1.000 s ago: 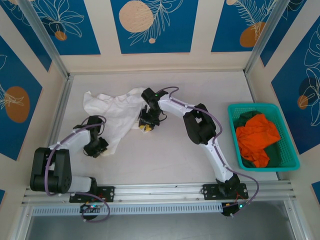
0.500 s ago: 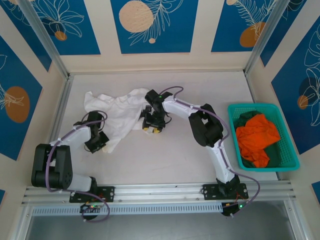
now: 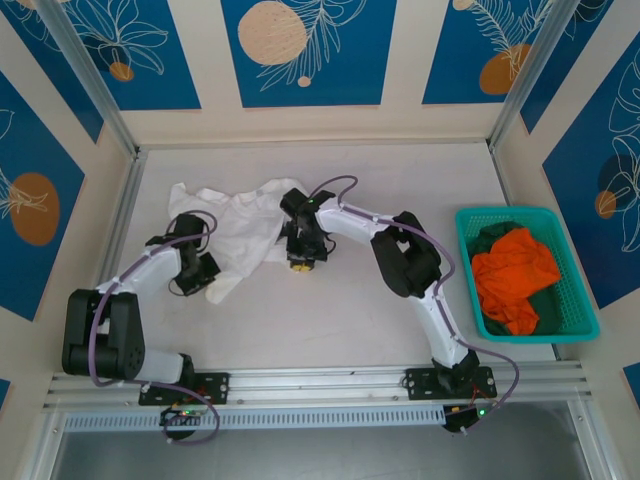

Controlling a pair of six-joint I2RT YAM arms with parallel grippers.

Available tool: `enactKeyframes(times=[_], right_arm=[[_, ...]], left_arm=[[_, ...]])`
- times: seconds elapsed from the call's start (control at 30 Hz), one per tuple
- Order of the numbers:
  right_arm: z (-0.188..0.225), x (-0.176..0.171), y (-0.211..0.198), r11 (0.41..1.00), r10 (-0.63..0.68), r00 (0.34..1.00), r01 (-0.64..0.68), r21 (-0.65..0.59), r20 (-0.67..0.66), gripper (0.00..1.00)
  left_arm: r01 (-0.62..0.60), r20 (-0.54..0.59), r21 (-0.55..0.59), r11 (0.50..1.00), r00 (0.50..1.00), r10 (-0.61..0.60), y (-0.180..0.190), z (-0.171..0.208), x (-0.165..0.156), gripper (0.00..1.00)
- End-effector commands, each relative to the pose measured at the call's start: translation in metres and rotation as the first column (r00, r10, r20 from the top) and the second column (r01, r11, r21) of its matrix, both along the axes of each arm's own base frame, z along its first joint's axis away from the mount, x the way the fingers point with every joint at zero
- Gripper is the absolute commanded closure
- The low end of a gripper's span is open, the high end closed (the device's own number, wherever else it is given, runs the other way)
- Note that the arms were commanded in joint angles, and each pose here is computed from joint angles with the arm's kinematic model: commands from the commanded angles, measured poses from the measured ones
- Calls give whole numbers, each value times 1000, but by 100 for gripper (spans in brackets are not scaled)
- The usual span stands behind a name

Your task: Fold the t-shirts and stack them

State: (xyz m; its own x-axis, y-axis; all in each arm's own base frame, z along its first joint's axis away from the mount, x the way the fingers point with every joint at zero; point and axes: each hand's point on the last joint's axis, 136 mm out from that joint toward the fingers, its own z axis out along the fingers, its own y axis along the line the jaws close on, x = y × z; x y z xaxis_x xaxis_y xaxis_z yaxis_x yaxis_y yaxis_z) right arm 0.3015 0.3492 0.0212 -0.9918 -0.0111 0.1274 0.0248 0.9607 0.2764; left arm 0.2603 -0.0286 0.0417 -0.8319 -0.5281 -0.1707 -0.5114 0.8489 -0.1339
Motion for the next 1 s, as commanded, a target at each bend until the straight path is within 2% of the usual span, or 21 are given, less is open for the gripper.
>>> enactKeyframes(times=[0.0,0.07,0.17,0.23,0.27,0.37,0.47,0.57,0.6,0.73,0.83,0.9,0.97], right_arm=[[14,-5,-21,997,3,1000,-1,-73,30,98],[44,3,-25,999,14,996,-10,-42,91,100],[103,14,-40,999,2,976,-10,37,219,100],[144,21,-58,996,-37,952,12,84,302,100],[166,24,-67,992,-69,937,27,126,342,100],[232,38,-96,964,-180,863,61,257,472,100],[303,53,-127,919,-308,748,73,388,588,100],[382,56,-158,881,-403,610,56,470,682,100],[410,53,-165,876,-417,554,32,482,721,100],[488,28,-188,860,-460,351,-52,507,816,100],[516,3,-204,833,-517,227,-89,546,825,100],[509,-8,-211,834,-521,205,-86,546,828,100],[493,-16,-216,832,-527,230,-57,552,818,100]], left_arm=[[79,56,-13,997,995,-78,-12,27,11,100],[77,118,-20,997,990,-74,-14,48,25,100],[66,275,-46,997,960,-51,-25,96,49,100],[62,401,-66,996,916,-30,-37,140,65,100],[85,486,-73,994,873,-38,-47,171,74,100],[181,694,-22,983,711,-116,-71,272,94,100],[214,857,25,977,499,-131,-79,383,102,100],[226,955,54,973,273,-116,-81,477,97,100],[223,971,69,972,210,-117,-80,502,94,100],[221,994,93,971,39,-104,-78,558,81,100],[197,993,120,973,-19,-119,-71,578,66,100],[153,988,152,976,-4,-153,-61,573,60,100],[108,985,163,981,43,-168,-52,554,62,100]])
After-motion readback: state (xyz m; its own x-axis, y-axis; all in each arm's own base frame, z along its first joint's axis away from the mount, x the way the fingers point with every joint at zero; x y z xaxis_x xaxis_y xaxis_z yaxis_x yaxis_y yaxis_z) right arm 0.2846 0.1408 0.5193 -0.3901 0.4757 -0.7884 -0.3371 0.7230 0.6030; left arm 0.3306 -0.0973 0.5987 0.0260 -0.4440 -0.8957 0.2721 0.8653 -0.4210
